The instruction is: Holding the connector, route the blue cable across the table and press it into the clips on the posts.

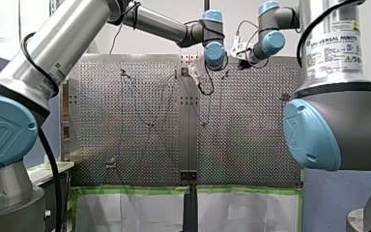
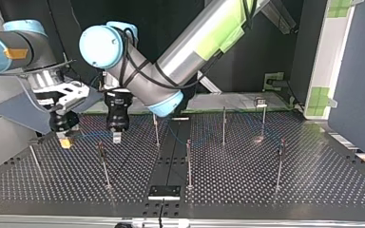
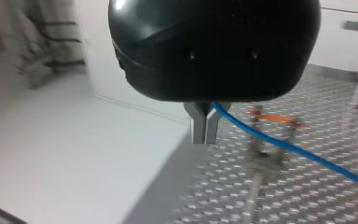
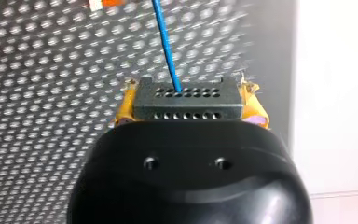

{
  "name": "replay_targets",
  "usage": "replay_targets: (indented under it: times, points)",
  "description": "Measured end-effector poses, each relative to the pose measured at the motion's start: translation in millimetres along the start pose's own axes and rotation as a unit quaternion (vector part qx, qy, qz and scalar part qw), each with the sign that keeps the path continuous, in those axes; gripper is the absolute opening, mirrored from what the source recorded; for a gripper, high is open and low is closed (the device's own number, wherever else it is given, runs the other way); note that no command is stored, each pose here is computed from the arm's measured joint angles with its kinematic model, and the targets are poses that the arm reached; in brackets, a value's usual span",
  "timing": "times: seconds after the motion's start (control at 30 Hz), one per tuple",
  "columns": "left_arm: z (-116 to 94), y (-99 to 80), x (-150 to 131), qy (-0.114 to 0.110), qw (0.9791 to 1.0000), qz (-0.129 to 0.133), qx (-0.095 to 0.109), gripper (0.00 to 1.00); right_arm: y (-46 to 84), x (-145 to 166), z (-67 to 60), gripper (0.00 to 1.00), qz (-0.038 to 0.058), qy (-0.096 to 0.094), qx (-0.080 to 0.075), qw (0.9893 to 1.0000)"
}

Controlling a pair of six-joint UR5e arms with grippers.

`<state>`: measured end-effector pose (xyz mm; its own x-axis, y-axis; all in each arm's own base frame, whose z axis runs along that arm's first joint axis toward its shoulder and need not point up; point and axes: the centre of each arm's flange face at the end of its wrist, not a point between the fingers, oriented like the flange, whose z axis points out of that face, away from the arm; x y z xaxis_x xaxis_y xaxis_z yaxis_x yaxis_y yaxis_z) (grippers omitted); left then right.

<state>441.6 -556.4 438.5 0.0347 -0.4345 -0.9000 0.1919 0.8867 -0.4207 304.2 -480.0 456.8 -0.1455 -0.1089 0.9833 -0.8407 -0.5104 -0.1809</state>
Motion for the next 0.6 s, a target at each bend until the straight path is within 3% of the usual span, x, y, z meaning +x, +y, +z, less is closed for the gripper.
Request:
replay_targets:
  times: [0.17,0.43,0.6]
  points:
    - [17,7.8,-8,-0.012,0.9997,-0.016,0.013,0.00,-4.4,24,-9.3,0.00,-0.0049,0.022,0.002,0.9997]
    - [32,26.2,28,0.029,0.9993,0.009,0.023,0.00,3.5,20,-5.6,0.00,-0.0022,0.019,-0.005,0.9998]
    - [36,25.0,35,0.035,0.9984,0.007,0.043,0.00,10.4,17,-4.3,0.00,-0.0005,0.014,-0.011,0.9998]
